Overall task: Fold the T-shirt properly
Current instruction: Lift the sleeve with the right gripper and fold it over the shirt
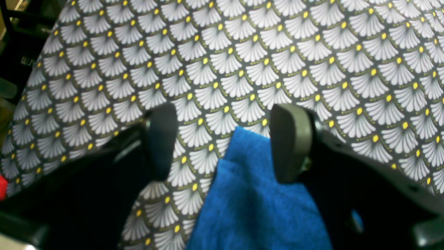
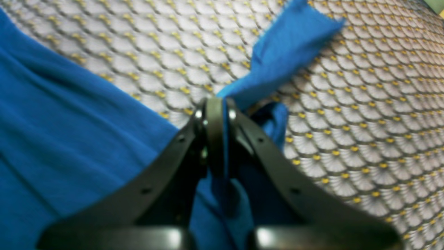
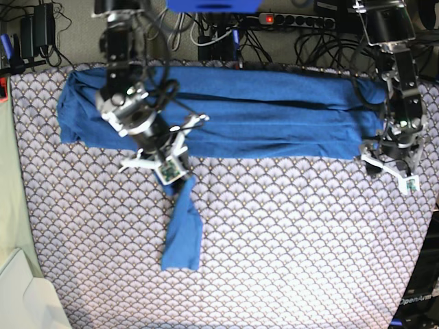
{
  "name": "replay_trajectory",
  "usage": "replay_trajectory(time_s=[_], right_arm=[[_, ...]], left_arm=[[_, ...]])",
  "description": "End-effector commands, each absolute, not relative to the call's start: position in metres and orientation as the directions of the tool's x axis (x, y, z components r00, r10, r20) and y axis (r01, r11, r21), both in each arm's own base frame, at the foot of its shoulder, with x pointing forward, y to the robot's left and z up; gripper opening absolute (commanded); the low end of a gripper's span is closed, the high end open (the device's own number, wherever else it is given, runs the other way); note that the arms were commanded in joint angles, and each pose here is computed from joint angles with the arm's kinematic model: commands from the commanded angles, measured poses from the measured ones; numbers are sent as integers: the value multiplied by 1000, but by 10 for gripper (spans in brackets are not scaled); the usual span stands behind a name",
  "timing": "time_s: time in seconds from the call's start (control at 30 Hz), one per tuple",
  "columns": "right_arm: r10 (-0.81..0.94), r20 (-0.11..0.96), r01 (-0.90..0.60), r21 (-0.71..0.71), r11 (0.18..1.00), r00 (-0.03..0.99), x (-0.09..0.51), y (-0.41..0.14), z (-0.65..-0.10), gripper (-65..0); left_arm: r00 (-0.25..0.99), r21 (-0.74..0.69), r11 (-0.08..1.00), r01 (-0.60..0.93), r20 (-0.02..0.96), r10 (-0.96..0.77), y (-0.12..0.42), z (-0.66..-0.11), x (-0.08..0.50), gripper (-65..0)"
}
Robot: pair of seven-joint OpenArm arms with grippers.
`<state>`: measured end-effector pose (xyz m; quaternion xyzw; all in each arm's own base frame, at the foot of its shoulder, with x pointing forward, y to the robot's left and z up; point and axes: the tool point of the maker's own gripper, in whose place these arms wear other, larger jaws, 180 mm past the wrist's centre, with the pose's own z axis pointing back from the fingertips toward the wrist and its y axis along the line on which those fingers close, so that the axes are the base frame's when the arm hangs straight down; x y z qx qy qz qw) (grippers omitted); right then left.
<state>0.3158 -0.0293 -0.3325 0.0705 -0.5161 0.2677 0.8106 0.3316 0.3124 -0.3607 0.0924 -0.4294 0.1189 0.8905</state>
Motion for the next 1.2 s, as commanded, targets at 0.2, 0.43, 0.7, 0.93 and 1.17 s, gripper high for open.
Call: replay_trajectory(time_s=[0.2,0.43,0.7,0.93,1.17], right_arm=[[297,910,-542,-101,834,288,301,6,-319,-650],[300,909,-632,-54,773,290,273,46,-325,-650],[304,915,-696,-36,717,266,259,77,-322,-650],[321,894,-728,8,685,312,245,91,-344,-650],[339,888,-783,35,622,309,228,118,-352,-650]], left_arm=[[563,71,953,-293,819,112,317,-344,340,-238],[560,71,953,-293,821,111,317,-343,341,-238],[560,71,953,-293,821,111,317,-343,341,-238],[561,71,954,-293,821,111,317,-343,341,-238],[561,71,954,-293,821,111,317,-343,341,-238]])
